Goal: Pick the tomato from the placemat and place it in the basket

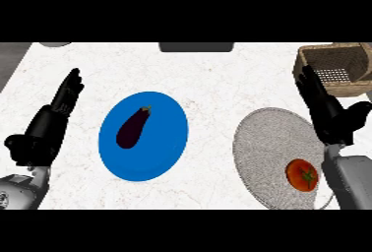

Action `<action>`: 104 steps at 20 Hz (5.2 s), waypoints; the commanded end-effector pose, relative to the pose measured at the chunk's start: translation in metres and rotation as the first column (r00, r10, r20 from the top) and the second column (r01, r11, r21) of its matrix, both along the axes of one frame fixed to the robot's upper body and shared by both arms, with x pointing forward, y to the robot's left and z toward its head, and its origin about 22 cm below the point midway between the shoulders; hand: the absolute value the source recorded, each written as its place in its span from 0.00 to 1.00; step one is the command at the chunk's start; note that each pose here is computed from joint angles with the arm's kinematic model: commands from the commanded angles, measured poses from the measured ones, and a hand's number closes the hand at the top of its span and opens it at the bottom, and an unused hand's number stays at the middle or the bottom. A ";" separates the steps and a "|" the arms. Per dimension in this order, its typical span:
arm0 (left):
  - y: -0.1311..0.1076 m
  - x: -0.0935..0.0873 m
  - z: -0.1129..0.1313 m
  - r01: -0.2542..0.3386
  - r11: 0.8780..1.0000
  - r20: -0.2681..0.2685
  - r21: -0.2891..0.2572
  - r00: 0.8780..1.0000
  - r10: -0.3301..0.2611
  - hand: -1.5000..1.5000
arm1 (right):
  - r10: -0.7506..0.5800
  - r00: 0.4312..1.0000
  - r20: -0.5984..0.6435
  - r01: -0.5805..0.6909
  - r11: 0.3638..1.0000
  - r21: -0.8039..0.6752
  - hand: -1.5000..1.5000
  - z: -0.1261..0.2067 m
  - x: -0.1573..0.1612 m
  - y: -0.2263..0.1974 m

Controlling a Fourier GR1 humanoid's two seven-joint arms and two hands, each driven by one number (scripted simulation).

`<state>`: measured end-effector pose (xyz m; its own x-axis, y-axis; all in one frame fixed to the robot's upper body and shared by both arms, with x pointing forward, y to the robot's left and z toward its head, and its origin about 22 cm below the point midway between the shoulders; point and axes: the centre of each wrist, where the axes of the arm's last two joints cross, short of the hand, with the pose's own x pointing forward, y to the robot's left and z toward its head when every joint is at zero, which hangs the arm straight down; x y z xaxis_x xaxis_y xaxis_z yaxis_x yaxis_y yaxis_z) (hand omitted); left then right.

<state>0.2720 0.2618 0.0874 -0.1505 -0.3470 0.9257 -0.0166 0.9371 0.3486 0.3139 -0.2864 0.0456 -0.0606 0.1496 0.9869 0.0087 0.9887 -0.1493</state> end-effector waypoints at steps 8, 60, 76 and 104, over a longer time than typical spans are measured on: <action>0.012 -0.007 -0.047 -0.108 0.994 -0.278 -0.029 0.956 0.095 0.50 | 0.477 0.499 0.724 -0.802 0.570 0.177 1.00 0.046 0.004 0.052; -0.005 0.023 -0.064 -0.094 0.995 -0.320 -0.027 0.944 0.081 0.50 | 0.760 0.629 0.162 -0.472 0.539 -0.697 0.00 -0.007 -0.108 -0.167; 0.013 0.022 -0.062 -0.112 0.993 -0.328 -0.037 0.940 0.093 0.50 | 0.790 0.593 0.158 -0.483 0.506 -0.715 0.00 -0.036 -0.079 -0.121; 0.015 0.013 -0.062 -0.105 0.994 -0.353 -0.041 0.932 0.084 0.50 | 0.794 0.604 0.064 -0.515 0.451 -0.729 1.00 -0.093 -0.068 -0.063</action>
